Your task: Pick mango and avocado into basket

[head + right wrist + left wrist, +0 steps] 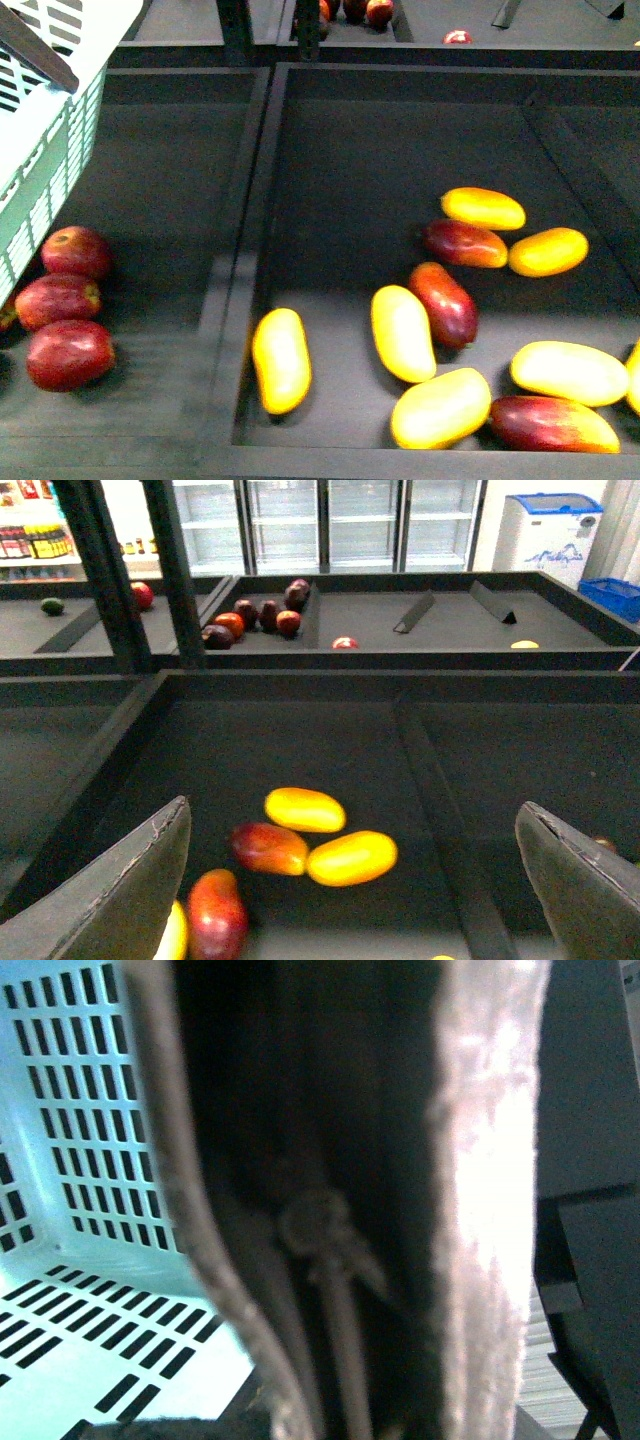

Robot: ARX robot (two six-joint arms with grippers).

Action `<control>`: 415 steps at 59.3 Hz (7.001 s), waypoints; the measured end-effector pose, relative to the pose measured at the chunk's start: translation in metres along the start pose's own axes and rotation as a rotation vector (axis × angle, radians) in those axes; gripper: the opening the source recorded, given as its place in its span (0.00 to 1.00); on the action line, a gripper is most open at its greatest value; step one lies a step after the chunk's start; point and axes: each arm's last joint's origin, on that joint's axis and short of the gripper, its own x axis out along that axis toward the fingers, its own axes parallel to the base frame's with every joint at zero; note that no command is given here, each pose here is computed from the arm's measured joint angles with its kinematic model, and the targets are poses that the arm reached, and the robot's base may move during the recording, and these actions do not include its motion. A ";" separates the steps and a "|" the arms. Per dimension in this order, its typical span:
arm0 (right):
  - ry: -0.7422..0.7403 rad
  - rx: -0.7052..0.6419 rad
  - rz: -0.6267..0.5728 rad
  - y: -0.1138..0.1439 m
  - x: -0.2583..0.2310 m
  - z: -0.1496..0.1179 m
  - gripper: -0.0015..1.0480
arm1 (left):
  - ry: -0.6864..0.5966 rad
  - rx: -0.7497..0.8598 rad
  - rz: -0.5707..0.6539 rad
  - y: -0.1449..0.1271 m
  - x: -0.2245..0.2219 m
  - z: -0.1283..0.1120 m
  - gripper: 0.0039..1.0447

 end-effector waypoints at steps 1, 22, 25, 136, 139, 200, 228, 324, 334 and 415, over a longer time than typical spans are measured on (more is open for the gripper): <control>0.000 0.000 0.001 0.000 0.000 0.000 0.92 | 0.000 0.000 0.000 0.000 0.000 0.000 0.13; 0.001 0.000 0.002 0.000 0.000 0.000 0.92 | 0.028 0.028 0.013 0.002 0.001 0.000 0.13; 0.001 0.000 0.002 0.000 0.000 0.000 0.92 | 0.143 0.071 0.036 0.002 0.004 -0.002 0.12; 0.748 -0.745 0.447 -0.056 0.182 -0.120 0.92 | 1.152 0.538 -0.631 -0.067 0.122 -0.107 0.12; 0.770 -0.773 0.459 -0.055 0.193 -0.128 0.92 | 1.151 0.539 -0.630 -0.067 0.122 -0.107 0.12; 1.059 -0.473 0.325 0.019 0.273 -0.200 0.92 | 1.151 0.539 -0.631 -0.067 0.122 -0.107 0.12; 1.087 -0.457 0.273 0.023 0.280 -0.227 0.76 | 1.151 0.539 -0.630 -0.067 0.122 -0.107 0.12; 0.474 0.343 0.330 0.139 0.180 0.069 0.91 | 1.142 0.540 -0.623 -0.066 0.124 -0.104 0.12; 0.400 0.366 0.289 0.128 0.179 0.078 0.92 | 1.147 0.535 -0.624 -0.067 0.123 -0.105 0.11; 0.026 0.002 -0.004 0.013 0.033 0.044 0.92 | 1.153 0.540 -0.630 -0.068 0.122 -0.108 0.11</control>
